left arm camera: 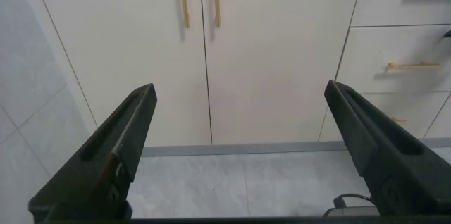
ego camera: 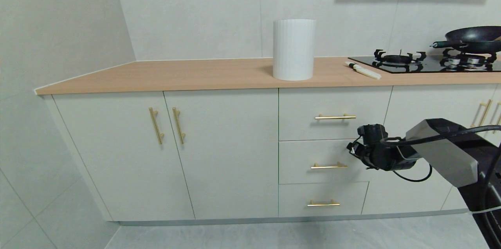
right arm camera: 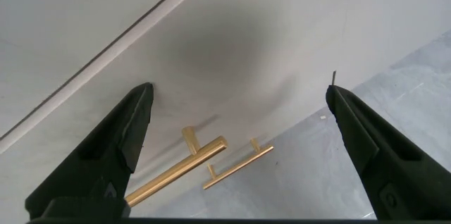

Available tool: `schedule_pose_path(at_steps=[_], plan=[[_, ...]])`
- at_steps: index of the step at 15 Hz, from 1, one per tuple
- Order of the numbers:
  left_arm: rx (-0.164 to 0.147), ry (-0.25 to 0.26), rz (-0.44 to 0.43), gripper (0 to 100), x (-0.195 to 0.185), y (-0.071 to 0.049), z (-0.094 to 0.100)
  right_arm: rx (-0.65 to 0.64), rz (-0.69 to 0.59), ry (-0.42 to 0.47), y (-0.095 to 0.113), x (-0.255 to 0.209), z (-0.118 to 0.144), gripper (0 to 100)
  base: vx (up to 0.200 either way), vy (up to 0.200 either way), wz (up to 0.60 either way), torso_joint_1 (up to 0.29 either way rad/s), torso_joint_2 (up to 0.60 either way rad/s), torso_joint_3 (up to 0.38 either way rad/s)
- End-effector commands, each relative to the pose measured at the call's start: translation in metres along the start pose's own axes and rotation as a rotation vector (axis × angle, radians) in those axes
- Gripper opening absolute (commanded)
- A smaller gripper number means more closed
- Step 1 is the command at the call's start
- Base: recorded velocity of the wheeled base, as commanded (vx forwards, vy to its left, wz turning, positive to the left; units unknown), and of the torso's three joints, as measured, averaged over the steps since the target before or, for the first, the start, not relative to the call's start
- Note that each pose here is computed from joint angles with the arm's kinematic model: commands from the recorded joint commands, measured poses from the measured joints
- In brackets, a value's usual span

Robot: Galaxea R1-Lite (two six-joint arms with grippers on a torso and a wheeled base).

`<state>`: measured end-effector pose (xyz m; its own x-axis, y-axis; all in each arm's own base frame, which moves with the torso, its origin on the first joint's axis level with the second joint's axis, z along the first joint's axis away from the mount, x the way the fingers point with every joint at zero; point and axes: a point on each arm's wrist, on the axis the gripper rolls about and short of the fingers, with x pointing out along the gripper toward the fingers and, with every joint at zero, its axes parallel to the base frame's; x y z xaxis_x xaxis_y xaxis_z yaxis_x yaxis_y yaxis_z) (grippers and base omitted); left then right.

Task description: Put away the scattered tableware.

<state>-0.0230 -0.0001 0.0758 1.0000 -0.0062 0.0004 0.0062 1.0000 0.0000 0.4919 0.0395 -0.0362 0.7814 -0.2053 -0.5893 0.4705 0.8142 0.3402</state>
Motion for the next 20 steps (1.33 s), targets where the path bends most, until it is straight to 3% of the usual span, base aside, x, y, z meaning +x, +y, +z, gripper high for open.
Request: schedule_pose_path(at_steps=[1,4,6,9,13,15,20], plan=[[0.000,0.000,0.000,100,0.000,0.000,0.000,-0.019,0.011,0.028,0.003,-0.029,0.004,100,0.000,0.000,0.00,0.000,0.00,0.000],[0.000,0.000,0.000,100,0.000,0.000,0.000,-0.045,0.125,0.104,0.008,-0.088,0.008,100,0.000,0.000,0.00,0.000,0.00,0.000],[0.000,0.000,0.000,100,0.000,0.000,0.000,-0.089,0.196,0.071,0.010,-0.129,0.022,100,0.000,0.000,0.00,0.000,0.00,0.000],[0.000,0.000,0.000,100,0.000,0.000,0.000,-0.217,0.328,-0.070,0.007,-0.225,0.046,100,0.000,0.000,0.00,0.000,0.00,0.000],[0.000,0.000,0.000,100,0.000,0.000,0.000,-0.448,0.459,-0.377,-0.032,-0.371,0.070,100,0.000,0.000,0.00,0.000,0.00,0.000],[0.000,0.000,0.000,100,0.000,0.000,0.000,-0.551,0.384,-0.457,-0.068,-0.411,0.060,100,0.000,0.000,0.00,0.000,0.00,0.000],[0.000,0.000,0.000,100,0.000,0.000,0.000,-0.512,0.082,-0.536,-0.136,-0.467,0.041,100,0.000,0.000,0.00,0.000,0.00,0.000]])
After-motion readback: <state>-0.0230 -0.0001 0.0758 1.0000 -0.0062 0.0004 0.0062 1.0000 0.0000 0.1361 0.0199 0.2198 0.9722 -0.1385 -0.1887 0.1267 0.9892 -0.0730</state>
